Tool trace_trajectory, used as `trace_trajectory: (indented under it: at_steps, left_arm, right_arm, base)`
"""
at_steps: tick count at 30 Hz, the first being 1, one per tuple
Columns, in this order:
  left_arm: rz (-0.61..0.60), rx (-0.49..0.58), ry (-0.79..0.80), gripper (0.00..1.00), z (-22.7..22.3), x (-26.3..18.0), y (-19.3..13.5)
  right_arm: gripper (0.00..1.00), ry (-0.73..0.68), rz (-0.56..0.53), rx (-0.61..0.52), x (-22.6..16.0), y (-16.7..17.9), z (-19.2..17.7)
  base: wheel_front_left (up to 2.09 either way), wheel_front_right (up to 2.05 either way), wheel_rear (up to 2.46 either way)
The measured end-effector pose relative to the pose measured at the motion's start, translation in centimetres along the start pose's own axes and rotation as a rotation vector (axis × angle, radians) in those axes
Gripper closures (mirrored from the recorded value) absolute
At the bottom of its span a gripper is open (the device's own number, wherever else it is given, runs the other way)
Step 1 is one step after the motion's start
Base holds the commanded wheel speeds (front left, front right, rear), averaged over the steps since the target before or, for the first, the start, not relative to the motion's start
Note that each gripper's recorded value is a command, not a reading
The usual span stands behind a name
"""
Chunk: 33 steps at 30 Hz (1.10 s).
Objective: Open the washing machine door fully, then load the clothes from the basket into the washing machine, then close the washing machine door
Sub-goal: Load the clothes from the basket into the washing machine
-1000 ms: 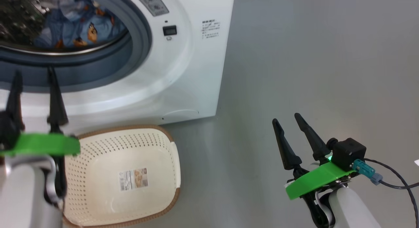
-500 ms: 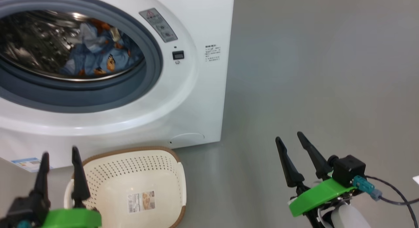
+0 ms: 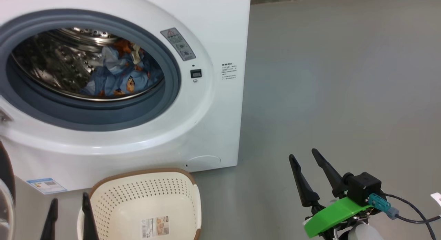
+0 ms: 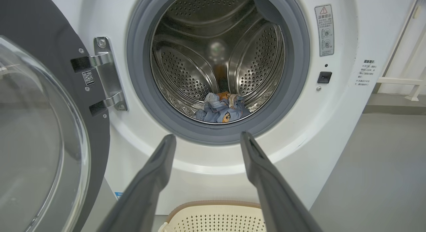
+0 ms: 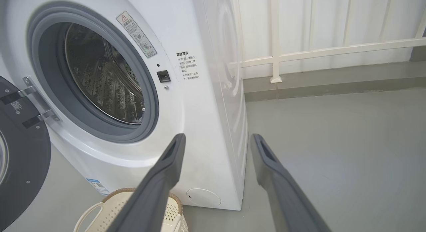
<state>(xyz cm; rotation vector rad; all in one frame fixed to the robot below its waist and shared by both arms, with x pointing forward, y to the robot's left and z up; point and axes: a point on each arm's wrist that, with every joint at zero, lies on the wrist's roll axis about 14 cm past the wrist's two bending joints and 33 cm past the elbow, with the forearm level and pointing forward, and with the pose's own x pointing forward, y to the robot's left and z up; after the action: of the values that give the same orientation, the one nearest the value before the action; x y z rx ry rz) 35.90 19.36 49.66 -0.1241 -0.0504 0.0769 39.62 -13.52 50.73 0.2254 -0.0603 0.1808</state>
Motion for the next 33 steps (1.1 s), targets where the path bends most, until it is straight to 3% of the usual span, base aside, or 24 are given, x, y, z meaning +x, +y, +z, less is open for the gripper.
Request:
trace_trajectory:
  at_steps: [33]
  left_arm:
    - [0.004, -0.032, 0.004, 0.0, 0.2, -3.0, -0.4]
  right_arm:
    - [0.0, -0.038, 0.005, -0.017, -1.4, 0.4, 1.4]
  base:
    - [0.0, 0.0, 0.0]
